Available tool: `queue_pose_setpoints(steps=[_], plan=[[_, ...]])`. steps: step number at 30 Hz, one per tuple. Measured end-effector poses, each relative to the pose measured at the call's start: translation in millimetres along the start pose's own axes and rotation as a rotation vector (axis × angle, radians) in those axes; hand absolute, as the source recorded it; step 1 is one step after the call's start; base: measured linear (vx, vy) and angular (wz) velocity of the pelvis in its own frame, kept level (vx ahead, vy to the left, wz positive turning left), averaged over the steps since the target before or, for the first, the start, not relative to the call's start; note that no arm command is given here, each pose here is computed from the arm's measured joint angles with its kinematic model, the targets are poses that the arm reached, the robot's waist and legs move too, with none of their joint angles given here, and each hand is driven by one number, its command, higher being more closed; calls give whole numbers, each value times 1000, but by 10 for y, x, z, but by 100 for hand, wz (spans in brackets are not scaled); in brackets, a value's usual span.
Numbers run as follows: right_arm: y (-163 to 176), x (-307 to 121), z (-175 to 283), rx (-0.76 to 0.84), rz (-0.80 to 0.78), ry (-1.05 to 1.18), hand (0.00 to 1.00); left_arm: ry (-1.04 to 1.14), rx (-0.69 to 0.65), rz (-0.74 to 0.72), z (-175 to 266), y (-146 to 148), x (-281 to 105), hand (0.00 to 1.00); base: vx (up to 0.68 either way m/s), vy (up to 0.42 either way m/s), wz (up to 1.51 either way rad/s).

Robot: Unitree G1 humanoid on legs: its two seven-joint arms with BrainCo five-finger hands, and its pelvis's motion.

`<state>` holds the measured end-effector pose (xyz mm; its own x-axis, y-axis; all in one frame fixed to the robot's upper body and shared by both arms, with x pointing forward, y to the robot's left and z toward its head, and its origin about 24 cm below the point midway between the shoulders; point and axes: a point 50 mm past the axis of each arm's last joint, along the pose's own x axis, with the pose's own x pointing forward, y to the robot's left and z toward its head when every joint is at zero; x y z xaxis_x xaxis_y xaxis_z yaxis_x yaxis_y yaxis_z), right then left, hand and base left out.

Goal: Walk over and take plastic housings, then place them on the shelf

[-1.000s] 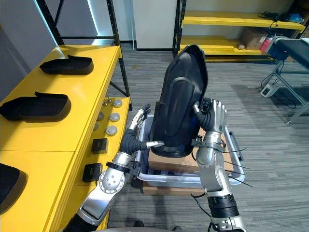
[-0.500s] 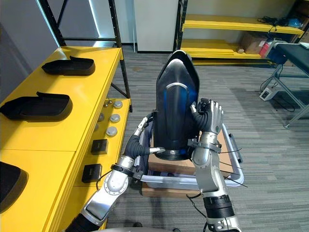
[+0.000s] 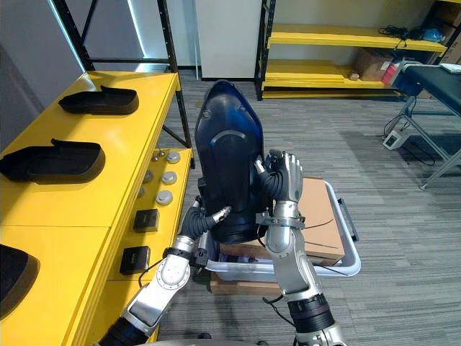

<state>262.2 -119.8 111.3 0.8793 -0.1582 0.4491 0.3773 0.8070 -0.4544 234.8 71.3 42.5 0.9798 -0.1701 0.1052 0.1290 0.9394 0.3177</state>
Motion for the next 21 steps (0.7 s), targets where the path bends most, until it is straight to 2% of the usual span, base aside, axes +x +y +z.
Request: queue_pose_setpoints(steps=[11, 13, 16, 21], plan=[[47, -31, 56, 249, 109, 16, 0, 76, -52, 100, -112, 174, 53, 100, 0, 0, 0], [-183, 46, 244, 344, 29, -90, 0, 100, -45, 112, -150, 213, 49, 100, 0, 0, 0], [-445, 114, 415, 404, -71, -208, 0, 132, -44, 105, -218, 212, 2, 100, 0, 0, 0], [-837, 164, 406, 394, -228, -266, 0, 155, -48, 106, -261, 218, -38, 100, 0, 0, 0]])
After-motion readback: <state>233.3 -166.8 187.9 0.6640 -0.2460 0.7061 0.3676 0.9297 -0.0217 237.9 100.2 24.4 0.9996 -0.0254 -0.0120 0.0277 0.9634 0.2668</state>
